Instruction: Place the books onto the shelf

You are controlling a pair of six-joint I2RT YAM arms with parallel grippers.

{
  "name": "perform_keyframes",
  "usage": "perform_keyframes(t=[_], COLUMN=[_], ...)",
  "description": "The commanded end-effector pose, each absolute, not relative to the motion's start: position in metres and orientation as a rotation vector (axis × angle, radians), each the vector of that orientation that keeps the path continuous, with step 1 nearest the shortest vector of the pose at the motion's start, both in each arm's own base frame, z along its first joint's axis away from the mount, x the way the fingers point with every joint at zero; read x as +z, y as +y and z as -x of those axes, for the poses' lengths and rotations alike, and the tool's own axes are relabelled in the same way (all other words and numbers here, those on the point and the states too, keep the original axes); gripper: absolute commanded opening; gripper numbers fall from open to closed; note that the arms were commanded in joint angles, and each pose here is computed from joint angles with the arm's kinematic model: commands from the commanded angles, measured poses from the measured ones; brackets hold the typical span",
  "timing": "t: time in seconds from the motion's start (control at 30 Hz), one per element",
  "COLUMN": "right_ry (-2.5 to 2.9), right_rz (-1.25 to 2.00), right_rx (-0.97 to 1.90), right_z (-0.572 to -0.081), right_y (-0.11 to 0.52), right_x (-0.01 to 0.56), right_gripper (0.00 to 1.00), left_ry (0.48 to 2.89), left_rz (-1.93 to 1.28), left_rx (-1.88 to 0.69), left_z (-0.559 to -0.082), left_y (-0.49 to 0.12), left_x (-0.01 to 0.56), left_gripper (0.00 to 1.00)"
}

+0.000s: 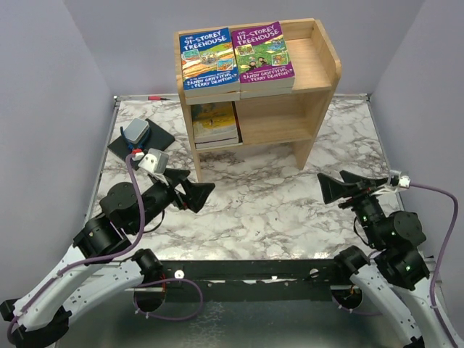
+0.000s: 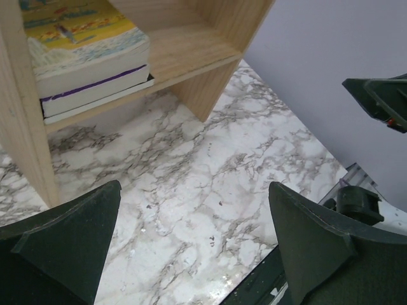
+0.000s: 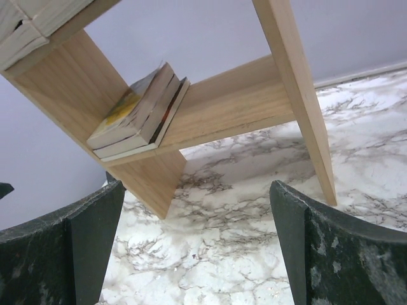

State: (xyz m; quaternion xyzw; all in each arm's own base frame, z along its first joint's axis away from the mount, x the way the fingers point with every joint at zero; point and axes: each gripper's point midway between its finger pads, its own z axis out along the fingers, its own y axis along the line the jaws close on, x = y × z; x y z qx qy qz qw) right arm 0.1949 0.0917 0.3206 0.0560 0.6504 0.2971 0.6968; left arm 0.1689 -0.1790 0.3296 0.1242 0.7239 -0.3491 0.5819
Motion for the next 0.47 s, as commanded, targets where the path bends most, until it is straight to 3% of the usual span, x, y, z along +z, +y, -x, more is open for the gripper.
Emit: perform_keyframes(t=[0.0,0.43], right_ry=[1.425,1.281], right_rz=[-0.07,0.029], right_rx=[0.671,0.708], right_z=[-0.185,-0.177], right_y=[0.092,0.101], right_x=[0.319,0.341], right_gripper=[1.0,1.0], left_ry=[1.583,1.462], left_rz=[-0.386,-0.453], left_rx=[-0.939,-1.096], left_z=[-0.155,-0.133], left_y=[-0.196,-0.208], left_x=[0.365,0.395], left_gripper=[0.99,0.99])
